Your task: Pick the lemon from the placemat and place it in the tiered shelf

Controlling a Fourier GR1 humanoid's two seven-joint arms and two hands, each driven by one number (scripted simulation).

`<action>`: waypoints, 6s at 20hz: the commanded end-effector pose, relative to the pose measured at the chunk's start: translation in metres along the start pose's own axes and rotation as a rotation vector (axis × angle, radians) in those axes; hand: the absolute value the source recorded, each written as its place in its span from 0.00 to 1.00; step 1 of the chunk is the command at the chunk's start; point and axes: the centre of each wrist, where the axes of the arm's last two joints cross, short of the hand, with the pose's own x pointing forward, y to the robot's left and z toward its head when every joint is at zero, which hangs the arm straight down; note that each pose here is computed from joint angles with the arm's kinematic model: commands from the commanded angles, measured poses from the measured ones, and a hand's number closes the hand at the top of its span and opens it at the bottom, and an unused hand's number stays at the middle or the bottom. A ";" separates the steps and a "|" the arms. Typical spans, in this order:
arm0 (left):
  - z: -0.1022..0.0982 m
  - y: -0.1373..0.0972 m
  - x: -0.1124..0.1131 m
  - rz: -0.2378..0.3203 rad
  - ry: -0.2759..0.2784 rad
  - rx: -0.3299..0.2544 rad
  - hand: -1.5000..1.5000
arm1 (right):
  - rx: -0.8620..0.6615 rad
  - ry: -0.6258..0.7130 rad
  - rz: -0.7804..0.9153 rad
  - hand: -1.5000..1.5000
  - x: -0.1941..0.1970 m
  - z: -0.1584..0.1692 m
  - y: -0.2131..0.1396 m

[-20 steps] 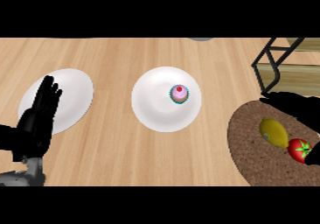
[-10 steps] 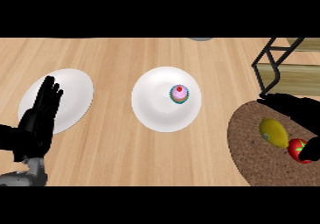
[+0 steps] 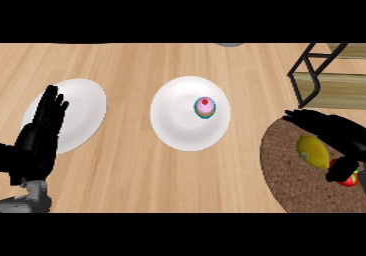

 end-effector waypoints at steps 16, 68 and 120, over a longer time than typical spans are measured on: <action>0.009 -0.013 0.004 -0.008 0.001 -0.018 0.50 | -0.081 -0.081 0.142 1.00 -0.010 -0.031 0.036; -0.005 -0.008 0.005 -0.008 -0.003 -0.006 0.50 | -0.974 0.646 -0.606 1.00 -0.091 0.076 -0.130; -0.002 -0.006 0.006 0.005 -0.007 -0.007 0.50 | -1.246 0.669 -1.057 0.00 -0.179 0.285 -0.127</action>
